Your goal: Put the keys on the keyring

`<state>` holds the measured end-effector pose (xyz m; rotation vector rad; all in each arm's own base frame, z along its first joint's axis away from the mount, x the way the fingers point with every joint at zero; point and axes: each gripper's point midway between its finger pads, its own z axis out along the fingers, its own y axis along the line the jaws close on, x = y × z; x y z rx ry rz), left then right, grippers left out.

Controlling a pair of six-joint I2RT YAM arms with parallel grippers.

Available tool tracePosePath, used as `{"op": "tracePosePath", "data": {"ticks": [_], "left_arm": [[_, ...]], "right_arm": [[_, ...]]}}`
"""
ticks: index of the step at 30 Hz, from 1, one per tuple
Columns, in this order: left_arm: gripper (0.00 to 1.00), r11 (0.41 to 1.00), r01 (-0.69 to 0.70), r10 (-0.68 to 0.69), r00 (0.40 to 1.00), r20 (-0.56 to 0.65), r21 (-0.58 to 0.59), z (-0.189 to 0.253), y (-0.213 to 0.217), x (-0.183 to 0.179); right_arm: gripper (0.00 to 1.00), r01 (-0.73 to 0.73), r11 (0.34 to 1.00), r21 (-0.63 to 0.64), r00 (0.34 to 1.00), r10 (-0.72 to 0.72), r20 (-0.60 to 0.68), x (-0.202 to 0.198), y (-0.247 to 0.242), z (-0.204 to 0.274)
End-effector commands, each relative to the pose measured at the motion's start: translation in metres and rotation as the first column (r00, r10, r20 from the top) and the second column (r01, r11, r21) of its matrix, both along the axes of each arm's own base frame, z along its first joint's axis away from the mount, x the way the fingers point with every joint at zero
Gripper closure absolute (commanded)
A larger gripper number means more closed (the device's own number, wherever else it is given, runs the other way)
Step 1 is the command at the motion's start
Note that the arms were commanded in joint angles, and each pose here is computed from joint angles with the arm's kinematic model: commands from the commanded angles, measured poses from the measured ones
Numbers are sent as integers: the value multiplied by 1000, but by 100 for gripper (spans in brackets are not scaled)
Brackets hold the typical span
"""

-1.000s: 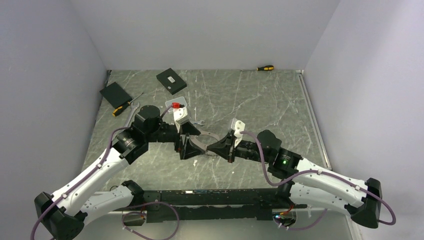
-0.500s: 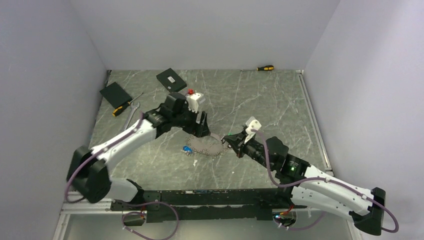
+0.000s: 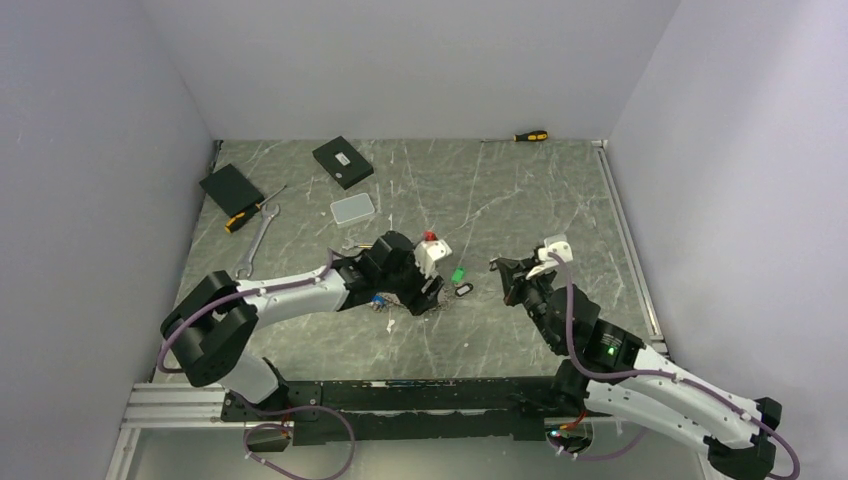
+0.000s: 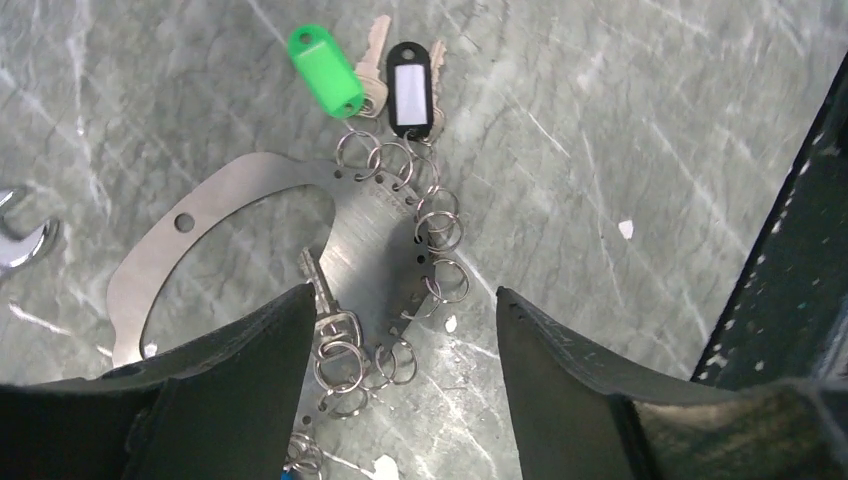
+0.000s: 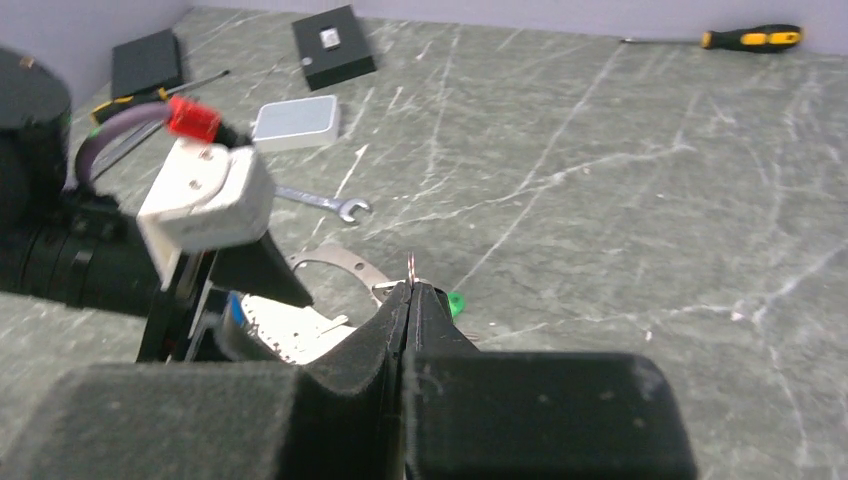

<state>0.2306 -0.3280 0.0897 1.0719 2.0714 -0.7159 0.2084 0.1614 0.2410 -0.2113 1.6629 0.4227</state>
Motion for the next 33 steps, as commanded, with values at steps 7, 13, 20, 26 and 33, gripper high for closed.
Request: {"op": "tracePosePath", "data": {"ticks": [7,13,20,26,33], "left_arm": [[46,965,260,-264,951,164,47,0,-44,9],[43,881,423,-452,884,115,214,-29,-31,-4],[44,815,519,-550,832,64,259,-51,-29,-11],[56,802,546,-577,813,80,243,-49,-36,-8],[61,792,554,-588,806,72,257,-43,-33,-7]], "right_arm": [[100,119,991,56,993,-119,-8,1,-28,-1],[100,121,991,62,993,-122,-3,0,-29,1],[100,111,992,52,994,-111,-4,1,-26,0],[100,107,993,57,994,-107,-2,0,-26,1],[100,105,993,59,994,-105,-2,0,-26,1]]}}
